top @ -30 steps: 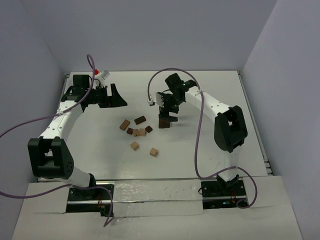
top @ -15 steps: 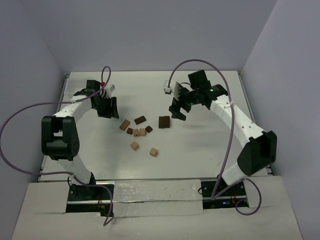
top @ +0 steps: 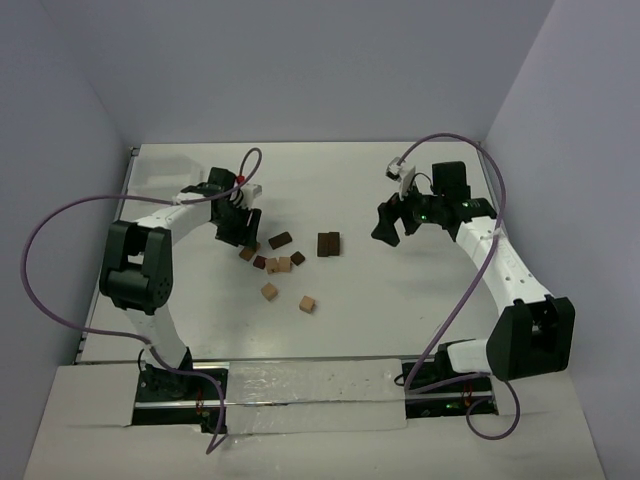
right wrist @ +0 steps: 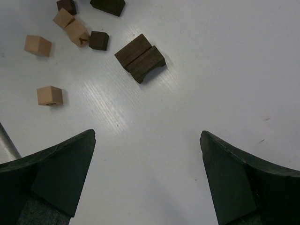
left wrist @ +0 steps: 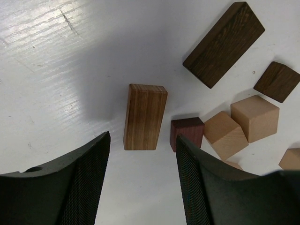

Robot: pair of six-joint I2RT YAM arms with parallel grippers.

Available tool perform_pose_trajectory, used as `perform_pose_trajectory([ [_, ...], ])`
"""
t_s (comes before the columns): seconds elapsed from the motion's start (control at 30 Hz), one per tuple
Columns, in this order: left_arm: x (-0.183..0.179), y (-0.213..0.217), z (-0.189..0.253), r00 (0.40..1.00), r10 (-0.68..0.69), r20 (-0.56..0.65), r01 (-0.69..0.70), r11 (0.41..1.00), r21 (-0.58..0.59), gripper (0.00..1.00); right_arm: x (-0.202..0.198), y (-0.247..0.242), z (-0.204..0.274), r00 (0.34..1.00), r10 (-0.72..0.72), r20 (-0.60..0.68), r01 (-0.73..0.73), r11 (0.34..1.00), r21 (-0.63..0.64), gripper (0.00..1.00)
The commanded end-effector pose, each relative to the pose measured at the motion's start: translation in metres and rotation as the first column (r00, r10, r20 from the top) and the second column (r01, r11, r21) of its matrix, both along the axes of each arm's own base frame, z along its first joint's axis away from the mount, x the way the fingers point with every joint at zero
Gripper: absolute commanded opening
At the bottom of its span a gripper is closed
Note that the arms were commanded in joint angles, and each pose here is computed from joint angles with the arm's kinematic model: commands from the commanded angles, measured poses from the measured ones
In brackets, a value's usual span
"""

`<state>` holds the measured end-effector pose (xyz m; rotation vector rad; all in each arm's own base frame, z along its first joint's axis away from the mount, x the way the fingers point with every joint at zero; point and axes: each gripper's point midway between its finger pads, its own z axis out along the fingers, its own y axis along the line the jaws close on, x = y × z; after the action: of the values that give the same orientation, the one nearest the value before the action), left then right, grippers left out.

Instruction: Build the wood block tower

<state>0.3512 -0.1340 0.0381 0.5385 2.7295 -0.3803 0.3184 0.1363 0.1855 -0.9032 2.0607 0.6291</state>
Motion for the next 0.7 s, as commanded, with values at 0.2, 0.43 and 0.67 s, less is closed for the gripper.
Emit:
perform_pose_trajectory([
  [0.2,0.013,0.000,-0.010,0.998,-0.041,0.048,0.036,0.994,0.104,0.55,-0.001,0.001,0.027,0.998,-0.016,0.068,0.008,0.994,0.112,1.00],
  [0.43,0.023,0.005,-0.015,0.995,-0.054,0.080,0.040,0.985,0.169,0.34,0.003,-0.003,0.028,0.997,-0.020,0.072,0.012,0.993,0.116,1.00],
  [0.67,0.069,-0.010,0.010,0.980,-0.112,0.161,0.086,0.983,0.162,0.17,0.004,-0.004,0.024,0.998,-0.015,0.063,0.007,0.993,0.118,1.00],
])
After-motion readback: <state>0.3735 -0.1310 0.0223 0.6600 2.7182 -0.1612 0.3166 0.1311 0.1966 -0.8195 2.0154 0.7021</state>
